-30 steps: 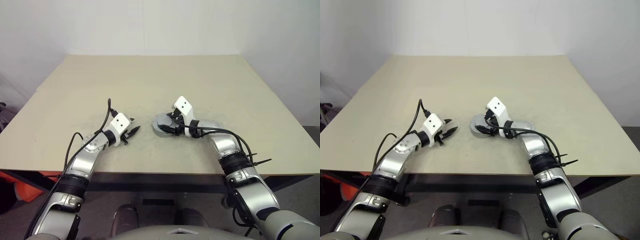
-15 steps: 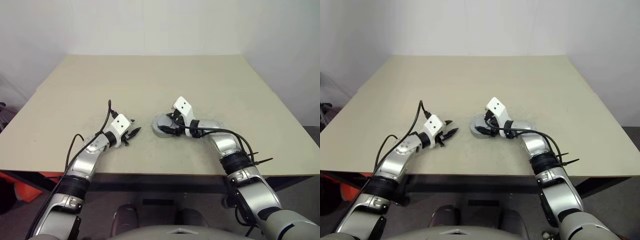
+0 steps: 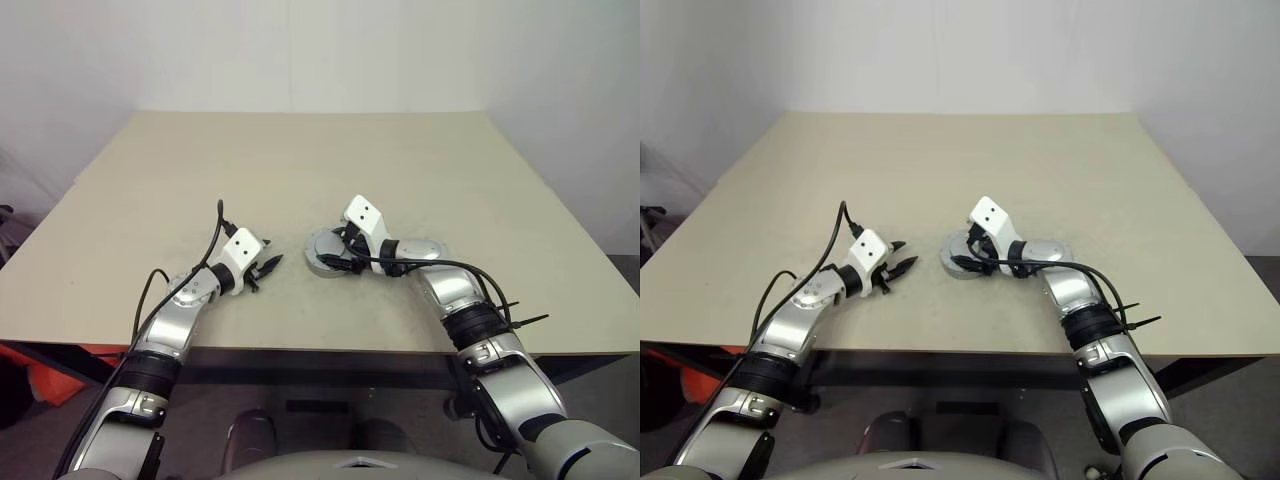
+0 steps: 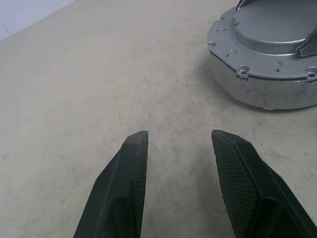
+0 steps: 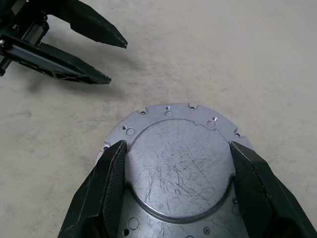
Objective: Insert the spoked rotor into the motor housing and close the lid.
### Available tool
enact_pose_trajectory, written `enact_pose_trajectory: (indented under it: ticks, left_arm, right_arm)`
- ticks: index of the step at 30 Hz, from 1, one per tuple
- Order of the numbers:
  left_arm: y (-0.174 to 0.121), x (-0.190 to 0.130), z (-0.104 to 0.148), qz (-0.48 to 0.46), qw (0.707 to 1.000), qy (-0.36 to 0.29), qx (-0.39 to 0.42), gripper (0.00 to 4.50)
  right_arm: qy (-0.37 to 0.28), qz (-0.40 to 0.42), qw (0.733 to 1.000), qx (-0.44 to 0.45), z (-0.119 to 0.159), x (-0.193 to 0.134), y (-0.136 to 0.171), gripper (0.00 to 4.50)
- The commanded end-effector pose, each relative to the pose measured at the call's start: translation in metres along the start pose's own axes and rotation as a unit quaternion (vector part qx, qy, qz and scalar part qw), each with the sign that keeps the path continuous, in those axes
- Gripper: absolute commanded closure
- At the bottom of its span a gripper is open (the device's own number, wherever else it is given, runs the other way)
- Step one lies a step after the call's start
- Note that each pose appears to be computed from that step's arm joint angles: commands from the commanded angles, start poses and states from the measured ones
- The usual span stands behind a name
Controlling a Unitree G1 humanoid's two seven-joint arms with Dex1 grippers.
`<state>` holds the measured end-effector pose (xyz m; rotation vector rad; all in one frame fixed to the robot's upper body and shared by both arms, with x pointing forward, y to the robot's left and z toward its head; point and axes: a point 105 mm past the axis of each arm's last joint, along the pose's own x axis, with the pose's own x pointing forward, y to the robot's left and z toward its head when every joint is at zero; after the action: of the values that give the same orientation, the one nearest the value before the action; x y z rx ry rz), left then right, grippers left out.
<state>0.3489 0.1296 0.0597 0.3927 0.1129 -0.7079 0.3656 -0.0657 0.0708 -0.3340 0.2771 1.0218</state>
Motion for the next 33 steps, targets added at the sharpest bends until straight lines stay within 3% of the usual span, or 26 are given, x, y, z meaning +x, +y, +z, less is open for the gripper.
enact_pose_trajectory:
  ticks: [1, 5, 9, 33]
  left_arm:
    - [0.005, 0.000, 0.018, 0.008, 0.999, -0.027, 0.019, 2.36]
    - [0.005, 0.000, 0.017, 0.008, 0.999, -0.026, 0.020, 2.36]
    - [0.003, 0.001, 0.017, 0.006, 0.999, -0.026, 0.019, 2.36]
    - [0.005, 0.000, 0.016, 0.008, 0.999, -0.024, 0.024, 2.36]
  right_arm:
    - [0.023, 0.007, 0.999, 0.048, -0.016, -0.002, 0.003, 1.39]
    - [-0.021, 0.009, 0.997, 0.071, 0.006, -0.003, 0.000, 1.39]
    - [-0.028, 0.009, 0.997, 0.073, 0.012, -0.003, 0.000, 1.39]
    - [0.036, -0.003, 0.999, 0.035, -0.021, 0.004, 0.001, 1.39]
